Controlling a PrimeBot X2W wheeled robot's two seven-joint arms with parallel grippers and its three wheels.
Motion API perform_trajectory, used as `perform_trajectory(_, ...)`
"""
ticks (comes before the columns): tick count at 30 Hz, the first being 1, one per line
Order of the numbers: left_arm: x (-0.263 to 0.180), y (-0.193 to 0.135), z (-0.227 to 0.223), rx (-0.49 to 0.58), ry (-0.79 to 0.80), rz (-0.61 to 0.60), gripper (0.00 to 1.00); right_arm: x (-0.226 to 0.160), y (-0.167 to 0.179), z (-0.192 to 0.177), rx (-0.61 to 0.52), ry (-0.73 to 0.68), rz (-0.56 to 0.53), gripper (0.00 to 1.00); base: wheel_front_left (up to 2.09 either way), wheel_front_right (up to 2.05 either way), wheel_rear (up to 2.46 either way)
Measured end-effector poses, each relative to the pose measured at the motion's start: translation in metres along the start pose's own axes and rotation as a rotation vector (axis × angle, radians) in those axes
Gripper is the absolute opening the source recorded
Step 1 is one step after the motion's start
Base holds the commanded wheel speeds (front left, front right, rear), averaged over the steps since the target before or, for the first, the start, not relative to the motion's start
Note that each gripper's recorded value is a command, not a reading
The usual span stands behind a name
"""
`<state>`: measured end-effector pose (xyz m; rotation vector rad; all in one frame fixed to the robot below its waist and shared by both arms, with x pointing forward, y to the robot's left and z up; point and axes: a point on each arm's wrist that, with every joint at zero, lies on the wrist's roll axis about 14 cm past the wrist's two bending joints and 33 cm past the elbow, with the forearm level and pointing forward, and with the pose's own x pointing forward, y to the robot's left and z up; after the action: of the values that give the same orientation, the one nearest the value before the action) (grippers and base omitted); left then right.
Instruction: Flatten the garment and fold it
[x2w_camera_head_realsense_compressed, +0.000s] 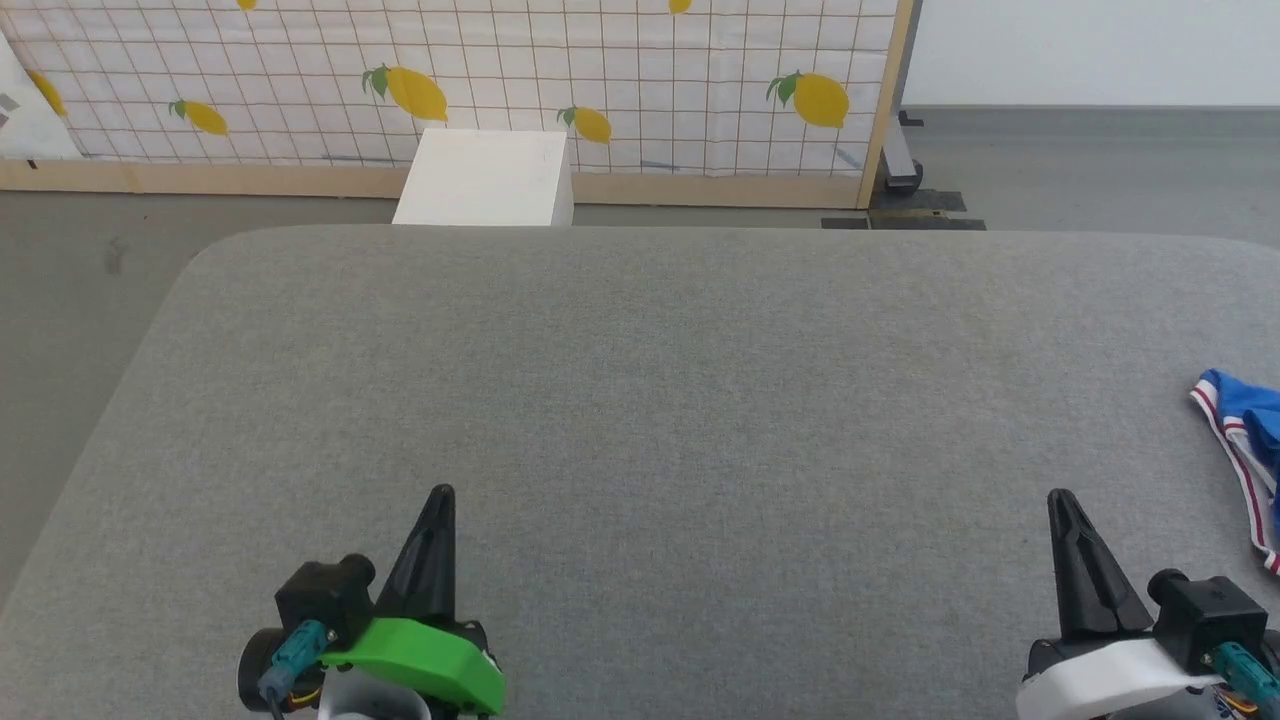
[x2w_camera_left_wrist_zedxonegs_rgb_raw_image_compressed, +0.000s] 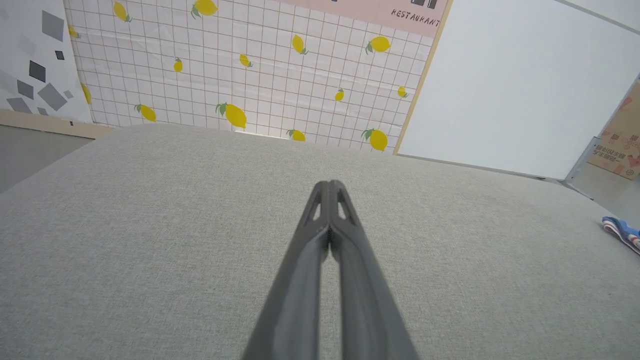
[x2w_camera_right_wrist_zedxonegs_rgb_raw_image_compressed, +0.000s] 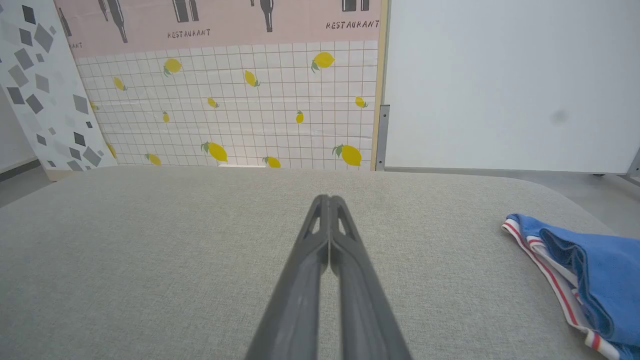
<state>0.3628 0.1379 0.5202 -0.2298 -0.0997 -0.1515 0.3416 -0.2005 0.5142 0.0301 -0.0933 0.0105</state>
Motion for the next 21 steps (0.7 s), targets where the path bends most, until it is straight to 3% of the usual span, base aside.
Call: perform_trajectory(21, 0.0023, 0.0057, 0.0027, 0.049, 0.017, 0.020, 0.00, 0.0027, 0.0066, -0.0028, -0.007, 0.031, 0.021, 0.00, 0.00, 0.00, 0.00)
